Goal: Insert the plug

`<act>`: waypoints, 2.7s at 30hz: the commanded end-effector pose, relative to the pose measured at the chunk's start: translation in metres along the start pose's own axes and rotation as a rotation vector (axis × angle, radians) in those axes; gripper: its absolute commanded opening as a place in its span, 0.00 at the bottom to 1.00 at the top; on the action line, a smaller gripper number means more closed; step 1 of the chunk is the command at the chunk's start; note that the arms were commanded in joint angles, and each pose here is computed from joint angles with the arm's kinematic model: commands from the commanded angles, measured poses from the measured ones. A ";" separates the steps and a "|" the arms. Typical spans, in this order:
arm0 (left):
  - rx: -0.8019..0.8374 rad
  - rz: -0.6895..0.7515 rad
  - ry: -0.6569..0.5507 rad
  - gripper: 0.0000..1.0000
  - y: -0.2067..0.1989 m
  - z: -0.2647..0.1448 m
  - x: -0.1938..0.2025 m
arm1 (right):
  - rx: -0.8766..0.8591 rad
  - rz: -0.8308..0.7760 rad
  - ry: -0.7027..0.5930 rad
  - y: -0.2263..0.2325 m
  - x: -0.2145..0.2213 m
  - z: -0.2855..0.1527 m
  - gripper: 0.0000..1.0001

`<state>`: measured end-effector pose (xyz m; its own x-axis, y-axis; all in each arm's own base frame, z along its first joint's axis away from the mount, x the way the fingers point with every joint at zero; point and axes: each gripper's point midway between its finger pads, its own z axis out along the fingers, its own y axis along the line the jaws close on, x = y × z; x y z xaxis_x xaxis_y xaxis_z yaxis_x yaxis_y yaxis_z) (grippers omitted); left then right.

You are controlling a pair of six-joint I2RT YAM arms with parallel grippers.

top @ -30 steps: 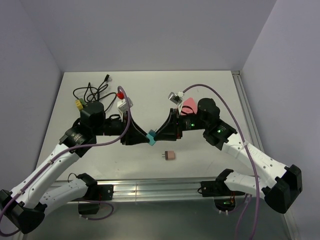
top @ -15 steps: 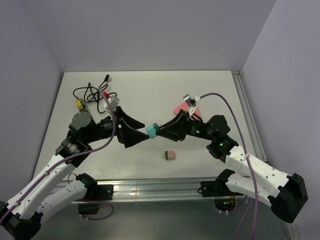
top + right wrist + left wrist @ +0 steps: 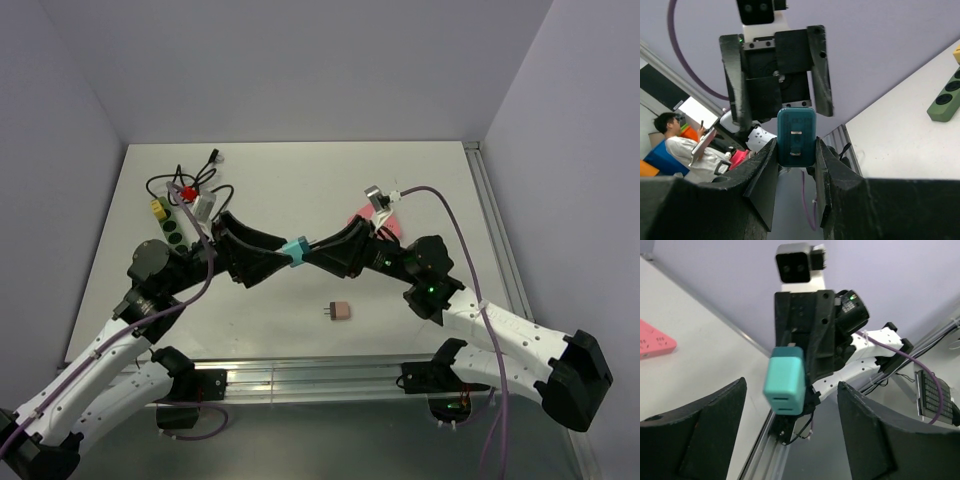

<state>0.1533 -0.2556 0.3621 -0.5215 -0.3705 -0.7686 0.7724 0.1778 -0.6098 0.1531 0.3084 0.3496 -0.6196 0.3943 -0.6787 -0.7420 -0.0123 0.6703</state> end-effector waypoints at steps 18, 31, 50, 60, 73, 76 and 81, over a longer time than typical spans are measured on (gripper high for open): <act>0.108 -0.018 -0.052 0.58 -0.020 0.006 -0.014 | -0.055 -0.049 -0.156 0.016 -0.027 0.013 0.00; 0.153 -0.060 -0.053 0.43 -0.026 0.011 -0.016 | -0.038 -0.056 -0.152 0.010 -0.021 0.019 0.00; -0.233 -0.049 0.111 0.00 0.042 0.008 -0.016 | 0.350 -0.145 -0.097 -0.041 -0.021 -0.010 0.82; -0.794 -0.185 0.278 0.00 0.177 -0.056 -0.021 | 0.578 -0.181 -0.015 -0.086 0.004 -0.059 0.79; -1.414 -0.114 0.320 0.00 0.284 -0.162 -0.053 | 0.517 -0.097 0.161 -0.109 0.069 -0.069 0.75; -1.529 -0.125 0.316 0.00 0.299 -0.184 -0.066 | 0.527 -0.125 0.182 -0.114 0.074 -0.075 0.76; -1.638 -0.145 0.293 0.00 0.321 -0.215 -0.087 | 0.536 -0.165 0.188 -0.119 0.076 -0.080 0.76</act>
<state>0.3608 -0.0001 0.1770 -0.7697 -0.3317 -0.5455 -0.3087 0.9413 -0.1367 0.1714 0.2671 0.1835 -0.6378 0.1736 -0.7504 -0.5775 0.5369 0.6150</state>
